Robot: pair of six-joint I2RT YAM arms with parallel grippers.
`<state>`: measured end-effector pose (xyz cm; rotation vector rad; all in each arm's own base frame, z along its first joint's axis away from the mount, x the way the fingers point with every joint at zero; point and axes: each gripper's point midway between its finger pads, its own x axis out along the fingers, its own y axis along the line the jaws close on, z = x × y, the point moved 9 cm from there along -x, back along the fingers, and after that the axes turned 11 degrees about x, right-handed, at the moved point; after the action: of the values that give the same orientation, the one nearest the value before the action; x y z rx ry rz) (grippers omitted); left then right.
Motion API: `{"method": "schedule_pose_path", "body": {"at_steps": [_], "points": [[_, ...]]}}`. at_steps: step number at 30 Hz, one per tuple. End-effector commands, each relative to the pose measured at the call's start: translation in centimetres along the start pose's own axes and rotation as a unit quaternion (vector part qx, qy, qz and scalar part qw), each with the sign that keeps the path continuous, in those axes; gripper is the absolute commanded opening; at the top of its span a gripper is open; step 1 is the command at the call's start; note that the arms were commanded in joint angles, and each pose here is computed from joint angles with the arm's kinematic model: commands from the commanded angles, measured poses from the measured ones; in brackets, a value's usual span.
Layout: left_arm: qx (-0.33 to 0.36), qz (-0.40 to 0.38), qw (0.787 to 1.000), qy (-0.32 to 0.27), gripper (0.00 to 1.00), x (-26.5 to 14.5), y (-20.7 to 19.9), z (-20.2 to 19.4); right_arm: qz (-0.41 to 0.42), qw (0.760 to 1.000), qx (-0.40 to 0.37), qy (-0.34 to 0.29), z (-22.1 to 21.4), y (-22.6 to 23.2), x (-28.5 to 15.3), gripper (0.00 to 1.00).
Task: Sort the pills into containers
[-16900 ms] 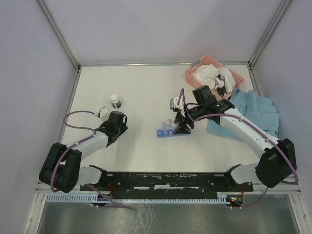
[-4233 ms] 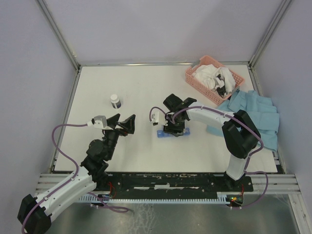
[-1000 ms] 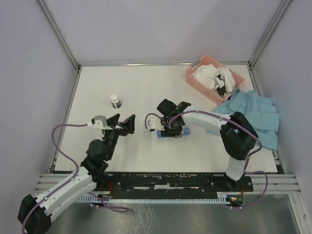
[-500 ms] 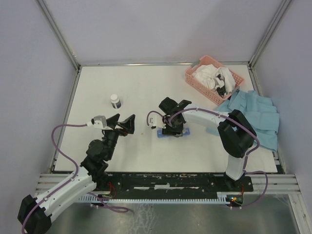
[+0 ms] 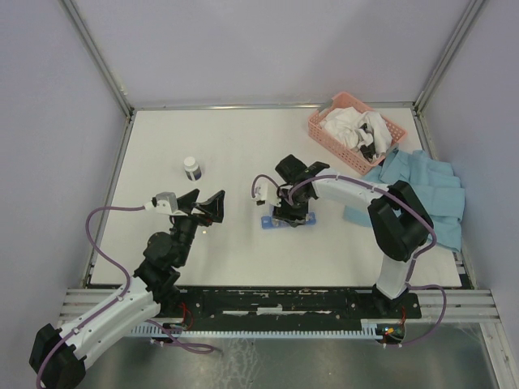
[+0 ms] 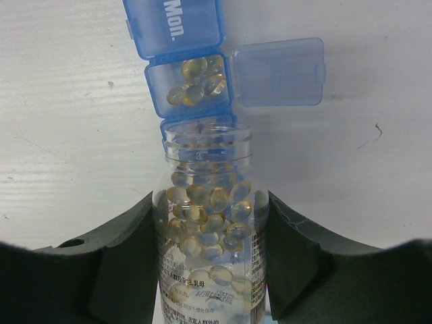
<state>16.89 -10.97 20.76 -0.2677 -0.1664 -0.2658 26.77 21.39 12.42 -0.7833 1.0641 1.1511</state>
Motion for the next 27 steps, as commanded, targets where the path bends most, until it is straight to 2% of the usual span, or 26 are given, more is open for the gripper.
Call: {"method": "schedule_pose_path", "body": {"at_steps": [1,12,20,23,27], "points": [[-0.02,0.004,1.0,-0.019,1.0,0.2,-0.1,0.9,0.02,0.997,0.005,-0.076,0.6,0.1,-1.9,0.08],[-0.019,0.006,1.0,-0.015,1.0,0.2,-0.2,1.0,0.07,0.971,-0.004,-0.23,0.3,0.8,-4.0,0.09],[-0.02,0.008,1.0,0.01,1.0,0.4,-0.3,0.9,0.106,0.933,0.017,-0.344,0.0,1.0,-5.0,0.09],[-0.028,0.0,0.999,0.031,1.0,0.5,-0.7,0.8,0.118,0.915,0.024,-0.384,-0.1,1.0,-5.9,0.09],[-0.067,-0.038,0.995,0.059,1.0,0.5,-1.8,0.4,0.136,0.864,0.019,-0.485,0.3,1.1,-7.3,0.1]]}}
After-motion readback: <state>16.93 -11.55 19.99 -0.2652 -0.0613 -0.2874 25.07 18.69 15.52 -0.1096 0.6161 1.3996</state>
